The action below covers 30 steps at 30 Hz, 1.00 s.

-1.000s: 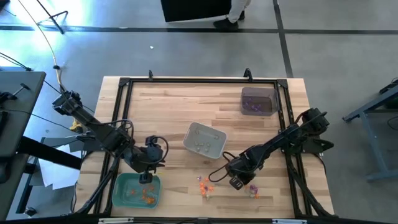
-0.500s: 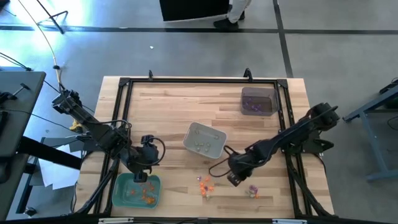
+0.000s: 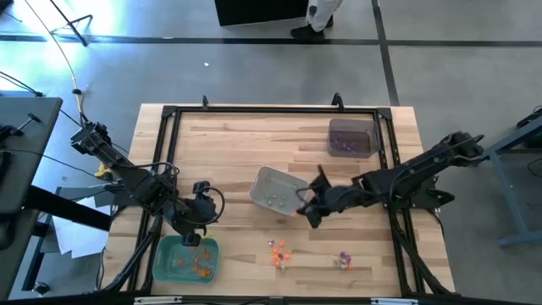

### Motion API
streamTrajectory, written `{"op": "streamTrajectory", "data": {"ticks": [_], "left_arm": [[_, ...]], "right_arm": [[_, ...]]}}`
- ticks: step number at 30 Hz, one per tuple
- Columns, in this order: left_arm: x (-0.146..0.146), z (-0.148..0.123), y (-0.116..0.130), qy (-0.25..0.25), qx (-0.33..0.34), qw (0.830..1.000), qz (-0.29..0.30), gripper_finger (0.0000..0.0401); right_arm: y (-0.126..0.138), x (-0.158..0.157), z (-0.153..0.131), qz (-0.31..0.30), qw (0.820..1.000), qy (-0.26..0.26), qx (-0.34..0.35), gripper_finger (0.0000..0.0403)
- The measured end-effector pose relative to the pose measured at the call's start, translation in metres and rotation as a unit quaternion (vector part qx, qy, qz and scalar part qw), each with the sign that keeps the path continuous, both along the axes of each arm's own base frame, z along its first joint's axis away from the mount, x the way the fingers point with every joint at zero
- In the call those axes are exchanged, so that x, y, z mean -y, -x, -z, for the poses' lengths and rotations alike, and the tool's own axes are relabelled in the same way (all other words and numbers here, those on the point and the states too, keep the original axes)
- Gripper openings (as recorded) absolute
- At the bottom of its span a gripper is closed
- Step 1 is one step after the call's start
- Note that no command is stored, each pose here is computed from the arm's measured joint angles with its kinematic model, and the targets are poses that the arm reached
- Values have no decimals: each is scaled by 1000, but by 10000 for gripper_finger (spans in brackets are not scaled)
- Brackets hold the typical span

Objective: Sort Halloween decoration
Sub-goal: Put the orange spider toy into the green bin

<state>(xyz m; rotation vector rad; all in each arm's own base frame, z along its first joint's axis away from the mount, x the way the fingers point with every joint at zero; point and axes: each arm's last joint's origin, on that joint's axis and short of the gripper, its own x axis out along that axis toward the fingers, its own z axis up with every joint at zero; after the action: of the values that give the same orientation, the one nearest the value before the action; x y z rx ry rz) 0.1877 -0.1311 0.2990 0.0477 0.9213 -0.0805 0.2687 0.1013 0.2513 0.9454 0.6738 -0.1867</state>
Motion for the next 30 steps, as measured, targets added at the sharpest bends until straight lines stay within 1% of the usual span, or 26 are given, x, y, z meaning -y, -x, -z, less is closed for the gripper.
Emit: {"op": "streamTrajectory", "data": {"ticks": [3,5,7,9,12,15,18,22,24,25,26,28,30], "left_arm": [[0,0,-1,-6,8,1000,-5,51],[-2,-1,-2,-18,18,1000,-12,51],[-4,-2,-4,-42,35,998,-21,51],[-9,-4,-7,-83,62,994,-42,51],[-16,-9,-15,-163,120,975,-86,51],[-22,-17,-23,-225,169,953,-111,51],[-28,-25,-32,-259,198,937,-127,51],[-42,-35,-43,-292,234,905,-201,51],[-50,-41,-48,-288,256,890,-245,51],[-54,-44,-52,-269,274,883,-270,51],[-58,-48,-55,-238,297,877,-294,51],[-63,-55,-60,-159,342,866,-328,51],[-66,-61,-65,-84,378,860,-332,51]], "right_arm": [[-3,9,-13,6,998,34,58,0],[-6,16,-18,5,995,53,80,0],[-10,23,-20,4,993,73,94,0],[-12,30,-21,6,991,92,100,0],[-16,42,-23,13,987,116,110,0],[-20,52,-29,20,980,141,141,0],[-25,61,-37,23,967,170,187,0],[-28,67,-48,22,947,213,239,0],[-29,69,-52,20,939,232,255,0],[-30,70,-53,21,935,239,262,0],[-30,71,-54,21,932,243,267,0],[-30,71,-57,25,926,257,276,0],[-30,71,-58,26,920,274,280,0]]}}
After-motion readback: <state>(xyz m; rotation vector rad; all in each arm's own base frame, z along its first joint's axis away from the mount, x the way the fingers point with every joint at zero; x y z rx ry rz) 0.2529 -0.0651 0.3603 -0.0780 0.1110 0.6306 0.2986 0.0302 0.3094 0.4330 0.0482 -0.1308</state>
